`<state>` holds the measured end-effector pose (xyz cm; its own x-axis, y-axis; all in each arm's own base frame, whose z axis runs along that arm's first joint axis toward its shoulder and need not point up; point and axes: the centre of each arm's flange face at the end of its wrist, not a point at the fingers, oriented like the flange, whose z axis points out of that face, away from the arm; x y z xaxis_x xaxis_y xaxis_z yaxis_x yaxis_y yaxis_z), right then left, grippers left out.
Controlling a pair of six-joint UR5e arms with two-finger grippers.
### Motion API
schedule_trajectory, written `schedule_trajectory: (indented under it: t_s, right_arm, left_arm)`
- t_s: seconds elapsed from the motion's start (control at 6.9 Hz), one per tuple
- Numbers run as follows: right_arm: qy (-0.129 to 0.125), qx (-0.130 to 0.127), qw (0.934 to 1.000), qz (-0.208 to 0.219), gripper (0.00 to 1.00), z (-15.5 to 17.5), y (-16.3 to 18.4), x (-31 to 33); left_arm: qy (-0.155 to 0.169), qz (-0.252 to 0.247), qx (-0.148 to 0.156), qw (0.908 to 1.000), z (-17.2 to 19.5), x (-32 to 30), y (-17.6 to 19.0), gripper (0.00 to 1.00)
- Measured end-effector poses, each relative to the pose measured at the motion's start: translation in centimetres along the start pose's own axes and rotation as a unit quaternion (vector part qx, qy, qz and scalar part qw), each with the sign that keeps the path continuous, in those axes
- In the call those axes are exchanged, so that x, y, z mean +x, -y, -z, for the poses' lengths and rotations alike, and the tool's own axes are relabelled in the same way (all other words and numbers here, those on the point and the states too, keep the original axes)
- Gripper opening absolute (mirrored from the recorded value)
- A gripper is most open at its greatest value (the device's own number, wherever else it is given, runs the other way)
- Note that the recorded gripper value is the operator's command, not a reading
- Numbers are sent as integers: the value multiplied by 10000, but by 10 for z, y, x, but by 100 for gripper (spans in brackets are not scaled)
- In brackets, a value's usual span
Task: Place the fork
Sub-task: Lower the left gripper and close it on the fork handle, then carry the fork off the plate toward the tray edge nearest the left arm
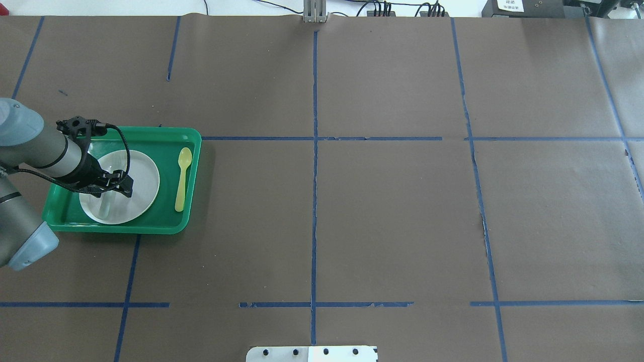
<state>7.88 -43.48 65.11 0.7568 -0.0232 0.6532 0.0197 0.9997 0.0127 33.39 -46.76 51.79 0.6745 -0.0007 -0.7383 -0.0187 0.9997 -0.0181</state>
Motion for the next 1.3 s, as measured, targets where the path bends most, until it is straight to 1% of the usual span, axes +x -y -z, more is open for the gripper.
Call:
schedule_trajectory:
  t_s: [0.14,0.29,0.43,0.58,0.72,1.01,1.3]
  right_arm:
    - [0,0,10000,3,100,0,0,0]
    - [0,0,10000,4,100,0,0,0]
    - [0,0,10000,3,100,0,0,0]
    - [0,0,10000,2,100,0,0,0]
    - [0,0,10000,2,100,0,0,0]
    - [0,0,10000,3,100,0,0,0]
    - [0,0,10000,2,100,0,0,0]
  left_arm:
    - [5,4,3,10000,0,-1,0,37]
    - [7,7,8,10000,1,-2,1,22]
    - [1,-1,18,10000,2,-2,1,14]
    - [-8,-12,29,10000,4,-2,0,4]
    - [-15,-18,37,10000,5,-2,0,0]
    - [-70,-53,83,9999,13,3,-2,0]
    - [-143,-87,163,9997,40,8,-12,0]
